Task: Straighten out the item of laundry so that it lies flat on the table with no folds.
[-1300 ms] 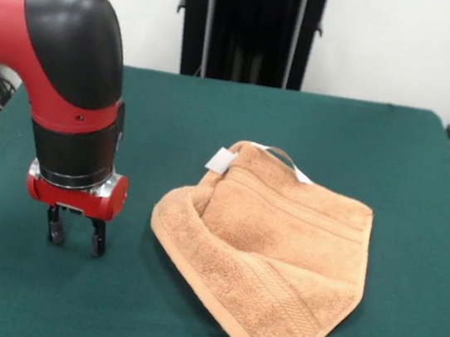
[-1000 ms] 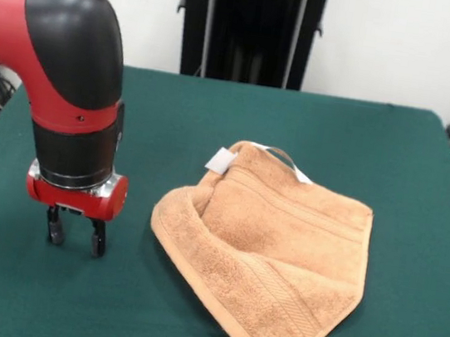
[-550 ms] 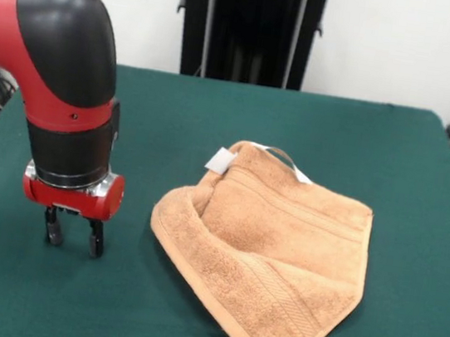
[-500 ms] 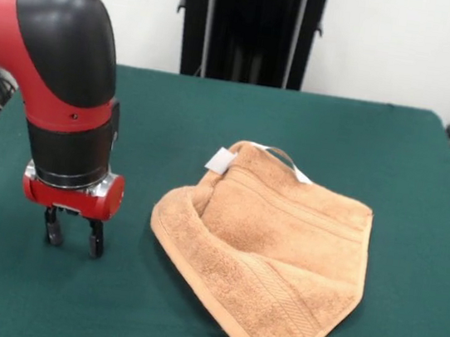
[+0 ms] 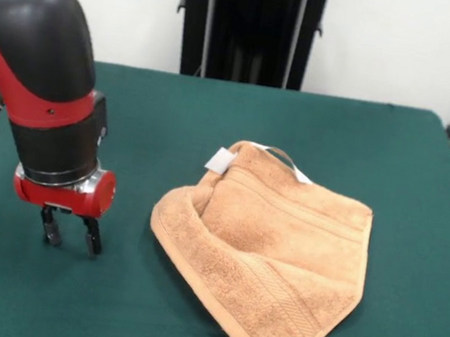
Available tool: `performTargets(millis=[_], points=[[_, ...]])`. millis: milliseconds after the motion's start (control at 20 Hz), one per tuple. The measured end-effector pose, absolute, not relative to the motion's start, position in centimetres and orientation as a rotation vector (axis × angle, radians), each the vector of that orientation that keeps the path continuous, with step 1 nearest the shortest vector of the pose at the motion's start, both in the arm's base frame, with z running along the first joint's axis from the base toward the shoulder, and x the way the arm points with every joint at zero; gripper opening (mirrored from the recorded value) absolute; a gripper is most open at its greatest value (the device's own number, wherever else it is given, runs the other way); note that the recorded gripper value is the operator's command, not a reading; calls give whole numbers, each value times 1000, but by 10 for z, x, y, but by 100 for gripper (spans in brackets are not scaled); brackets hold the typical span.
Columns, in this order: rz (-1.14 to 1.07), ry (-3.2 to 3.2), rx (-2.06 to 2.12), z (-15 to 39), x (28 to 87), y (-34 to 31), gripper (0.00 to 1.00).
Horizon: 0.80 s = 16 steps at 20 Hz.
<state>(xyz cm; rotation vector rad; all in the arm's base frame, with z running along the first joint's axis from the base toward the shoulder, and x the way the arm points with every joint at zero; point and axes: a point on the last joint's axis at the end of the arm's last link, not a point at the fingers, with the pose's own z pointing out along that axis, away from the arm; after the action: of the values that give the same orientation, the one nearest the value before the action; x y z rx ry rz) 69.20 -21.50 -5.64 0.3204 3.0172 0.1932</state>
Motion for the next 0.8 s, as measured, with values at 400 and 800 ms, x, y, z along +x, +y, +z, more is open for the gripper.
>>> performTargets(millis=[400,800], points=[[288,3034,354,-54,693,-222,100],[219,3124,239,-24,695,-213,100]])
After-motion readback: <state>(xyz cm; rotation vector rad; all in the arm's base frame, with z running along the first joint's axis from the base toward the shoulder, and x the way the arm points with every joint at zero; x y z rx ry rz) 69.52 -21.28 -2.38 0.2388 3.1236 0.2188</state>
